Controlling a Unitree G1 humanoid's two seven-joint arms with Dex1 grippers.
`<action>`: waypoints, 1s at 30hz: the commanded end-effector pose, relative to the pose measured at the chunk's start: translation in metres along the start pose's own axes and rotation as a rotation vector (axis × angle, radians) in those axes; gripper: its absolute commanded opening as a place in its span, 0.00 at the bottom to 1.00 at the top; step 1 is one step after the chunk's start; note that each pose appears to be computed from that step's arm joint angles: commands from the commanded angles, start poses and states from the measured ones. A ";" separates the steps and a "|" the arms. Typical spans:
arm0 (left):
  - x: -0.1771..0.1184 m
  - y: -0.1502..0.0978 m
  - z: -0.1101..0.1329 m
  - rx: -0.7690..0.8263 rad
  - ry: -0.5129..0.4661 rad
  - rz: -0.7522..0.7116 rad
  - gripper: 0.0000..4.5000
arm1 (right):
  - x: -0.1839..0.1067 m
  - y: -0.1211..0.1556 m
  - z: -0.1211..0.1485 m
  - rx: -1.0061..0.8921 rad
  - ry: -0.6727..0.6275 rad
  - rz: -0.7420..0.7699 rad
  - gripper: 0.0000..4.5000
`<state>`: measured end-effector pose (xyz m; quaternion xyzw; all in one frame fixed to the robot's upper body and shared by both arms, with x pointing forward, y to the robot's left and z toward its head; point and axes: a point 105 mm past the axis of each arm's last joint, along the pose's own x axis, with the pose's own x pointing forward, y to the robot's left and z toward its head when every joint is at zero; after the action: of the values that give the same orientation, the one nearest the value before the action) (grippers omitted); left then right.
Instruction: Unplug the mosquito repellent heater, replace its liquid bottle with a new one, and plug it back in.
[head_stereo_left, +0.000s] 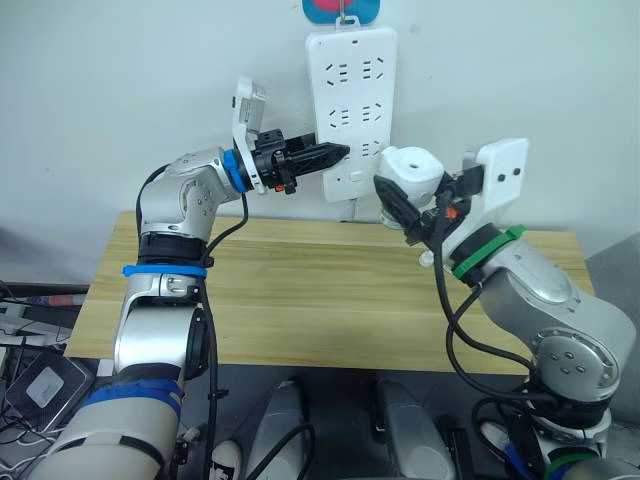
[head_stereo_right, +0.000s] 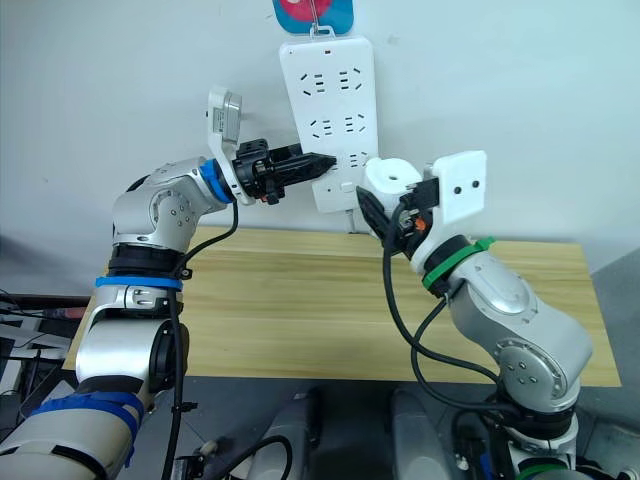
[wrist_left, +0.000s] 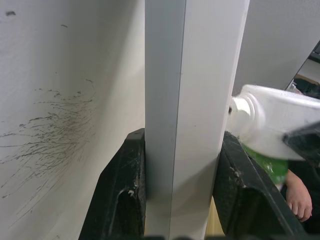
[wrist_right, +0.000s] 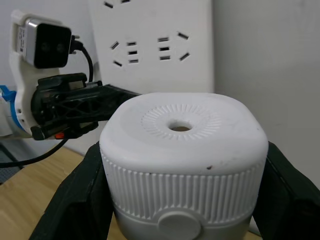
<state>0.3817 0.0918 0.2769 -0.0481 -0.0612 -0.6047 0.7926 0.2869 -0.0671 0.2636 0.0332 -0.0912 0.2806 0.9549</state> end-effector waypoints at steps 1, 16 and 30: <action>0.002 -0.002 0.007 0.026 -0.010 -0.010 0.30 | 0.000 0.015 0.011 -0.024 -0.023 0.048 0.69; 0.004 -0.003 0.007 0.044 -0.006 -0.015 0.30 | 0.009 0.009 0.017 -0.011 -0.030 -0.012 0.69; 0.006 -0.003 0.005 0.058 -0.001 -0.015 0.30 | 0.010 0.002 0.016 -0.018 -0.019 -0.041 0.69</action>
<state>0.3827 0.0901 0.2768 -0.0332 -0.0698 -0.6021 0.7947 0.2944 -0.0586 0.2708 0.0281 -0.0792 0.2650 0.9606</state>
